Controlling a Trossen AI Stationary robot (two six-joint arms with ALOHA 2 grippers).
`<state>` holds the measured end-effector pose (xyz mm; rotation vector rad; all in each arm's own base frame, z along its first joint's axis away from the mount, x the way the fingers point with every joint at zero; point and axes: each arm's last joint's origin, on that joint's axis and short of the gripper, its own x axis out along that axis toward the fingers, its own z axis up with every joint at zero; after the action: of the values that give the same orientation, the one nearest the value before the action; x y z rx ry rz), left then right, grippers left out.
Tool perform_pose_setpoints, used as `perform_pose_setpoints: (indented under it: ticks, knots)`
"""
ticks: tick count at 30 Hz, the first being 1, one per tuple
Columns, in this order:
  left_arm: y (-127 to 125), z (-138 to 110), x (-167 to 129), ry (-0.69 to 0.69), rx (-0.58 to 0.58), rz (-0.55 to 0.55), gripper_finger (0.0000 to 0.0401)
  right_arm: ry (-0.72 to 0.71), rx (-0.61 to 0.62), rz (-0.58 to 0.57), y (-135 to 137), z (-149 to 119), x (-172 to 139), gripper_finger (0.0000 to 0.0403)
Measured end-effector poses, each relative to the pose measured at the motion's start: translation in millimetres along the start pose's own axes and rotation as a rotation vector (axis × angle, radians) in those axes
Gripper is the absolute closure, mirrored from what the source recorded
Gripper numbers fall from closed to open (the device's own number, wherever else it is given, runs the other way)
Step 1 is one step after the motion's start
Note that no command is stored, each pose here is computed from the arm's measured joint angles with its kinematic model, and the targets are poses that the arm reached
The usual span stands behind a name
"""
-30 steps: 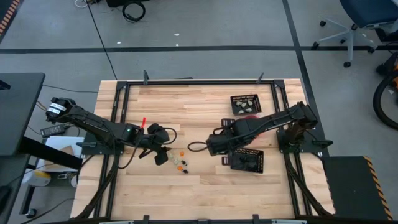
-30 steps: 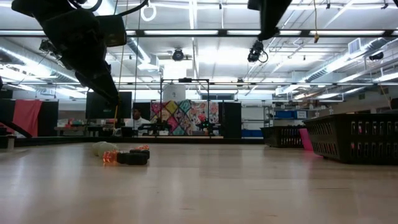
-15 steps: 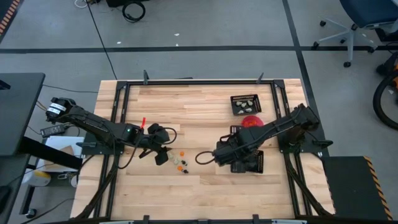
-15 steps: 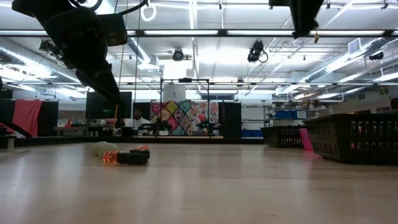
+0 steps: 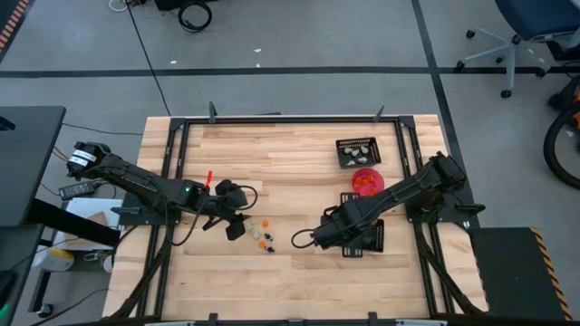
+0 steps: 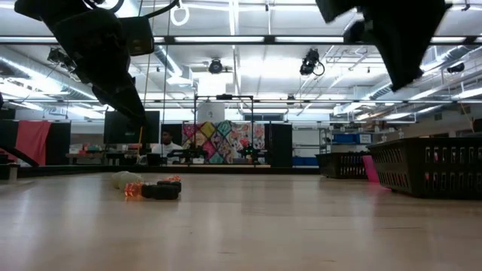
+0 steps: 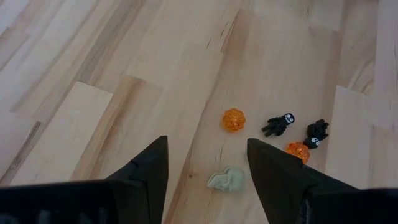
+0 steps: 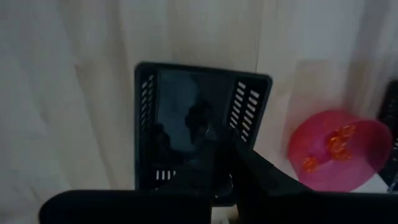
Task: Sort Halloween decoration
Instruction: Put the black skeleton toy into the bottom black bin
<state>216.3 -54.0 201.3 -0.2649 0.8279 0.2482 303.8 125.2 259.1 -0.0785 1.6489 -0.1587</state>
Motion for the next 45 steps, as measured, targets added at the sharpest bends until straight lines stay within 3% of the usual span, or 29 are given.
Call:
perform_pose_setpoints:
  ticks: [5, 20, 29, 45]
  knots:
    - [0.0, -0.1, 0.0, 0.0, 0.0, 0.0, 0.0209, 0.049, 0.019, -0.004, -2.9, -3.9, 26.3, 0.0359]
    - [-0.1, 0.1, 0.0, -0.001, 0.0, -0.001, 0.0209, -0.06, 0.103, 0.086, -6.0, -11.5, 79.7, 0.0359]
    - [-0.2, 0.2, 0.0, -0.002, 0.0, -0.001, 0.0209, -0.043, 0.16, 0.108, -8.2, -22.2, 114.9, 0.0355]
    - [-0.3, 0.5, 0.0, -0.006, -0.001, -0.003, 0.0209, -0.044, 0.196, 0.107, -9.9, -23.4, 122.5, 0.026]
